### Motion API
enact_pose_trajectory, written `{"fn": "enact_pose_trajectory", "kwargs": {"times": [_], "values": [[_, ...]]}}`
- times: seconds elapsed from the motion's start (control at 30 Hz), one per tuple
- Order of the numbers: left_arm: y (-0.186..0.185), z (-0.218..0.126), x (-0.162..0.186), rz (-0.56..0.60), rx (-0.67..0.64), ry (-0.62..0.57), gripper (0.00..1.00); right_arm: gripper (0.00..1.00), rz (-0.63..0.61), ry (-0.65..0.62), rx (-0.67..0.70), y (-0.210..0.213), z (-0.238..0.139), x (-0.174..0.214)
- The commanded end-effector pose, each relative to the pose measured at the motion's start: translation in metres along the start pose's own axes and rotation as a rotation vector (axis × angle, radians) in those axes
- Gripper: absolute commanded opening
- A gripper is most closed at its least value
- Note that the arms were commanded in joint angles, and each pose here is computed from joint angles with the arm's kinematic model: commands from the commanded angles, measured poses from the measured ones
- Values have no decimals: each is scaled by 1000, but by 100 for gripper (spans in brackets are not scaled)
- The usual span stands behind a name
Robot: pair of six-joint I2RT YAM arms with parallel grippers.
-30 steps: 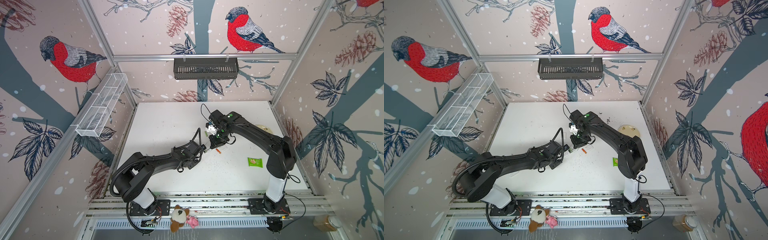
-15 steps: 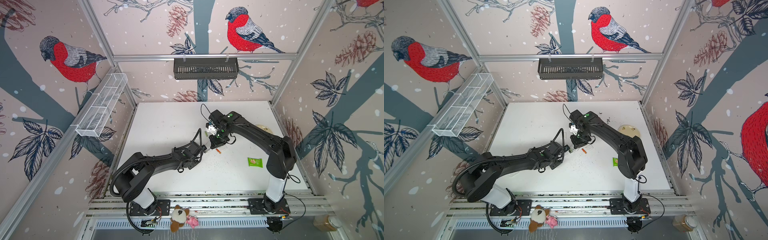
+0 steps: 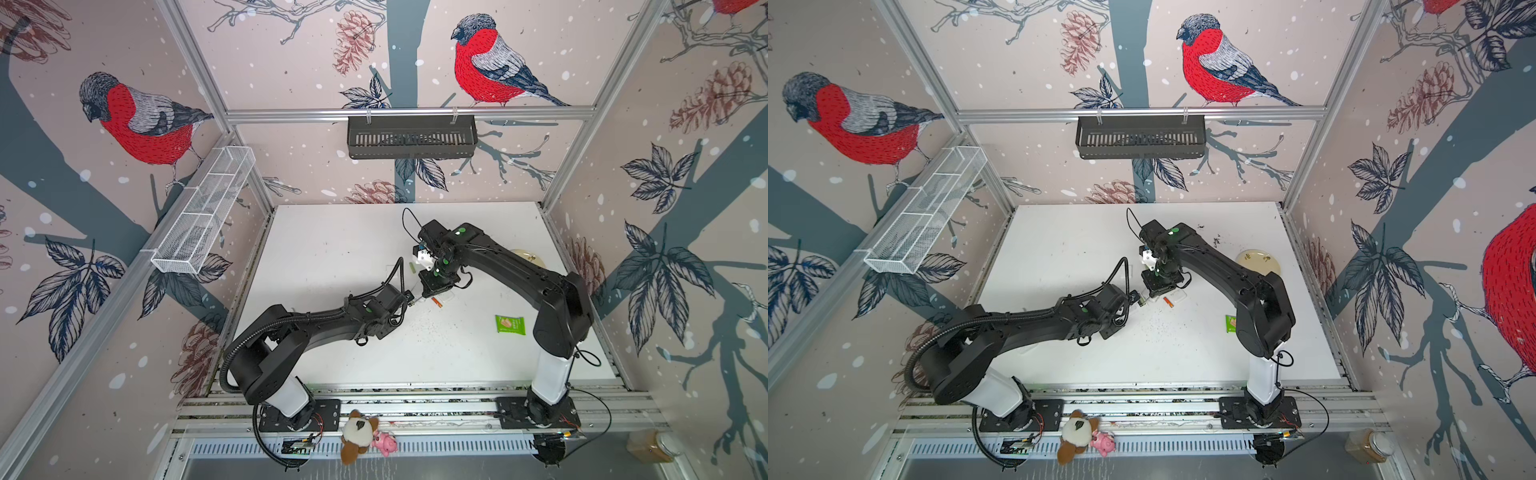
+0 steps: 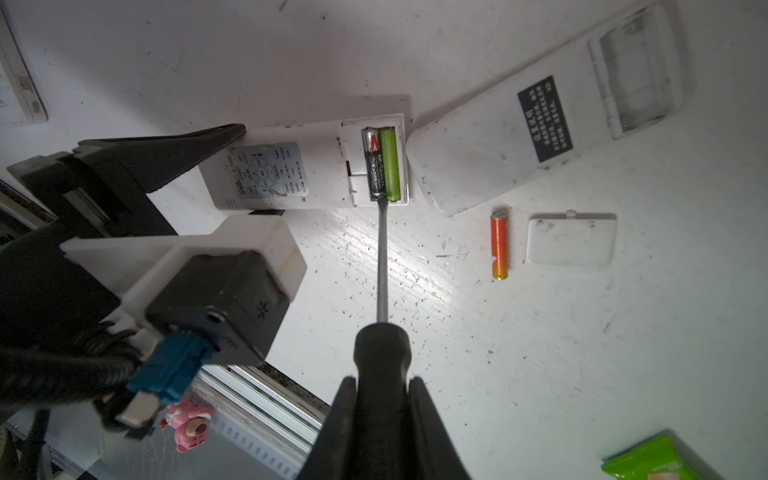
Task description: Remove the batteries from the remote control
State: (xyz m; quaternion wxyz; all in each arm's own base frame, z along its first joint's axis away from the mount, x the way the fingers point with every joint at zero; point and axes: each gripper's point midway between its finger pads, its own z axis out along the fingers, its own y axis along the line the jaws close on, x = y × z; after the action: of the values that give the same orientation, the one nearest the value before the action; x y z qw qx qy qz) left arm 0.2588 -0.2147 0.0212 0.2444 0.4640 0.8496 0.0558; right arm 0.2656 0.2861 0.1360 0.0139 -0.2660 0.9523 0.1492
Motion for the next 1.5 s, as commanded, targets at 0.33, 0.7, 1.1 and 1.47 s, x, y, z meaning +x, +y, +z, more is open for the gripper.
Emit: {"fn": "enact_pose_trajectory", "kwargs": {"times": [0.33,0.7,1.1,1.47], "values": [[-13,4,29,59,52,124,13,0,4,37,-10,2,15,11],[-26,1,13,31,146,71,10,1,-38,-114,-131,15,24,15],[-27,0,2,-51,234,23,8,1,-47,-289,-281,20,31,27],[-6,-21,9,-128,218,-42,51,1,15,-232,-180,-3,29,31]]}}
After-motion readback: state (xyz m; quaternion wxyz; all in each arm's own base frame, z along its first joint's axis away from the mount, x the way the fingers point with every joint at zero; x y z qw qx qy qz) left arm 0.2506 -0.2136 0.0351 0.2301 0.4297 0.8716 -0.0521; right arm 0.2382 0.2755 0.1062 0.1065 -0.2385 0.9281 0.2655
